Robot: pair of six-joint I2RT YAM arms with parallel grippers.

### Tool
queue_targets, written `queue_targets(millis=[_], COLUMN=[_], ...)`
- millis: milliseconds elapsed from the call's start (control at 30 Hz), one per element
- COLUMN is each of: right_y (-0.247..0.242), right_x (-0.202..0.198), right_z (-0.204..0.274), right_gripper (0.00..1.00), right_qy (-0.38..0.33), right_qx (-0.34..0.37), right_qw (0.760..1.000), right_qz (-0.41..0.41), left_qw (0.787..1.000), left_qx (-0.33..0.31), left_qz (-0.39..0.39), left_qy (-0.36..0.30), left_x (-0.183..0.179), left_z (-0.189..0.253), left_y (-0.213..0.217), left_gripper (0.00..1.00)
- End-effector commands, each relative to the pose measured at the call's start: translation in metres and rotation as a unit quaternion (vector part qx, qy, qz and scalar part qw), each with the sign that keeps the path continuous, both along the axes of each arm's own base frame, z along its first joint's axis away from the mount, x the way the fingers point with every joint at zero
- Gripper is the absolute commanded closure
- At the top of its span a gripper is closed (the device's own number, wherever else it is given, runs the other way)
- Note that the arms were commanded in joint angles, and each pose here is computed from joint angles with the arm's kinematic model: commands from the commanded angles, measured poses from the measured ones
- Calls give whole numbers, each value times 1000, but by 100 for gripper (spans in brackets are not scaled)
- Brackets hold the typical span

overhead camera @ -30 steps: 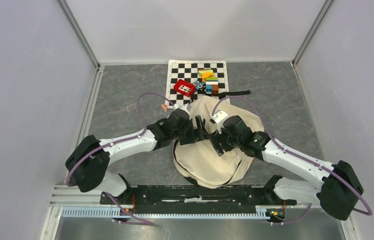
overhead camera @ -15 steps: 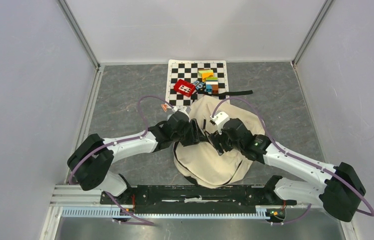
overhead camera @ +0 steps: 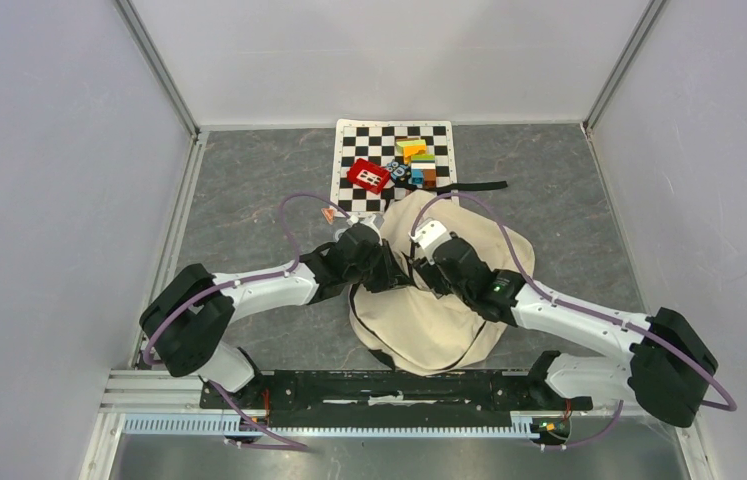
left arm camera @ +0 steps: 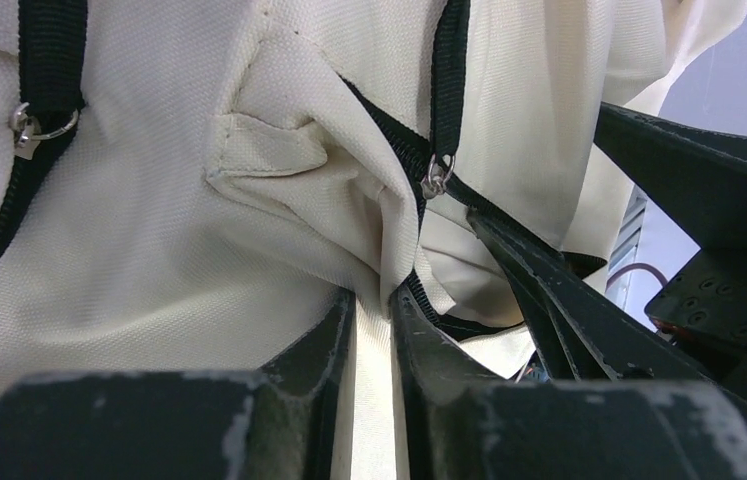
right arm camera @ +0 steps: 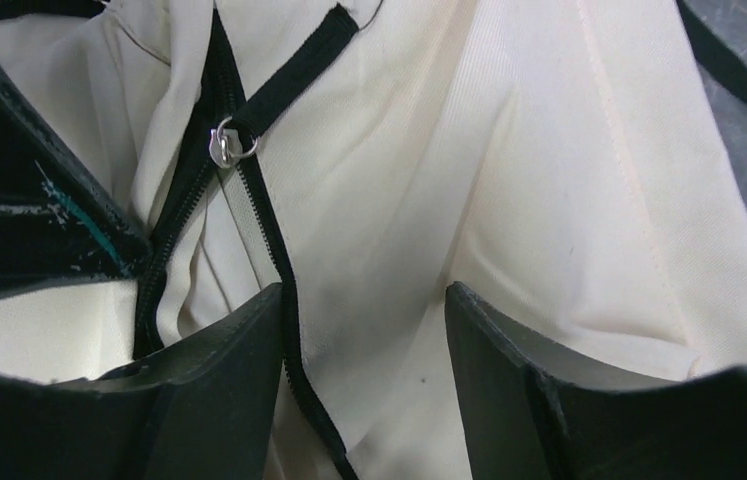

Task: Pack the student bag
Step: Unzip the student bag at the center of the board.

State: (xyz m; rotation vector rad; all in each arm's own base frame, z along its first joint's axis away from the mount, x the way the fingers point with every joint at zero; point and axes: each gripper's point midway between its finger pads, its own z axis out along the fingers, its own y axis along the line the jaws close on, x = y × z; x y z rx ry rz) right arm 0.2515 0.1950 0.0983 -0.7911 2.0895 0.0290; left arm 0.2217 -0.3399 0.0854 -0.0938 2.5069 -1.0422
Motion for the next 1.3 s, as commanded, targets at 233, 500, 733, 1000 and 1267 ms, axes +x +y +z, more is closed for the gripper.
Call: queue_targets(millis=[233,500,733,1000,1267], right_y=[-27,-34,-61,-80,-118], right_x=[27,38,41,36,16], right_z=[39,97,117,153,189], right_gripper=[83,98,100,100,100], right_qy=[-76,-117,-153,-177,-203], right_qx=[-35,-3,-36,-33,-37], right_qw=[989,977,957,947,929], right_qz=[-121,-180,-242,-265,-307], left_qw=[999,998,997,996,988], left_qx=[39,59,73,63,24], left_qz=[10,18,25,-32,-105], left_qy=[0,-2,-1,-48,-107], left_x=[-3,-8,-13,-3,36], left_z=[-19,-23,-26,4,53], left_y=[14,29,40,18,-52], left_gripper=[98,98,98,98,98])
